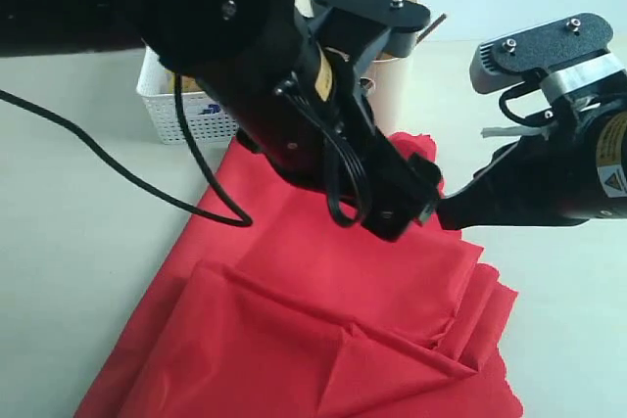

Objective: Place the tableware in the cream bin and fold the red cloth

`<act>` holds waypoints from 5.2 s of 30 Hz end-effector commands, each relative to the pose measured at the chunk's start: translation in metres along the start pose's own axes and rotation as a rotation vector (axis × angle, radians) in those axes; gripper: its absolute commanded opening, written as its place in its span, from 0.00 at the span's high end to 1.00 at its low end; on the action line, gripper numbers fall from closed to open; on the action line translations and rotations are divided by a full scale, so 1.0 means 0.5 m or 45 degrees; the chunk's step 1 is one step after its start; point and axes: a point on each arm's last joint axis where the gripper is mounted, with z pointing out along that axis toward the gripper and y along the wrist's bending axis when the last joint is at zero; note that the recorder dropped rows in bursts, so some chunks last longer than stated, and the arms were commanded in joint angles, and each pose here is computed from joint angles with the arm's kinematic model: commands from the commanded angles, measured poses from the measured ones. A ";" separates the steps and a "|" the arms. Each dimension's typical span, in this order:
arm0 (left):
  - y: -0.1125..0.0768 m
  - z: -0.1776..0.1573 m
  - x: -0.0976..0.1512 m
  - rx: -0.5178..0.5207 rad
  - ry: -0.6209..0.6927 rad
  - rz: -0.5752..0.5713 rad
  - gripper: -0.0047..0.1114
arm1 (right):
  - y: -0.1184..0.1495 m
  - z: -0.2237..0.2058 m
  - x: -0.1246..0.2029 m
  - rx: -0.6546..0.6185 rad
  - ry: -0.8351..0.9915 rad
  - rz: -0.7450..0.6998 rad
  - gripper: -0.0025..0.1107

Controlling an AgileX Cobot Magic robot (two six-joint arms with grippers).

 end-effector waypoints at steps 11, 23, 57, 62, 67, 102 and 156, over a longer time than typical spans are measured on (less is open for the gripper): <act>0.154 -0.052 0.071 -0.227 0.291 -0.036 0.94 | 0.026 0.040 0.012 -0.135 0.087 -0.026 0.98; 0.166 0.043 0.121 -0.237 0.285 -0.119 0.94 | 0.052 0.150 0.034 -0.167 0.223 -0.096 0.90; 0.165 0.068 0.213 -0.208 0.241 -0.161 0.94 | -0.059 0.330 0.007 -0.194 1.088 0.029 0.88; 0.165 0.068 0.213 -0.207 0.240 -0.158 0.94 | -0.063 0.300 -0.018 -0.185 1.068 -0.005 0.98; 0.165 0.068 0.213 -0.208 0.242 -0.158 0.94 | -0.064 0.245 -0.101 -0.171 0.936 0.046 0.98; 0.165 0.070 0.223 -0.212 0.268 -0.156 0.94 | -0.114 0.381 -0.083 0.213 1.152 -0.067 0.98; 0.166 0.072 0.226 -0.213 0.269 -0.144 0.94 | -0.077 0.393 -0.119 -0.174 1.048 -0.271 0.41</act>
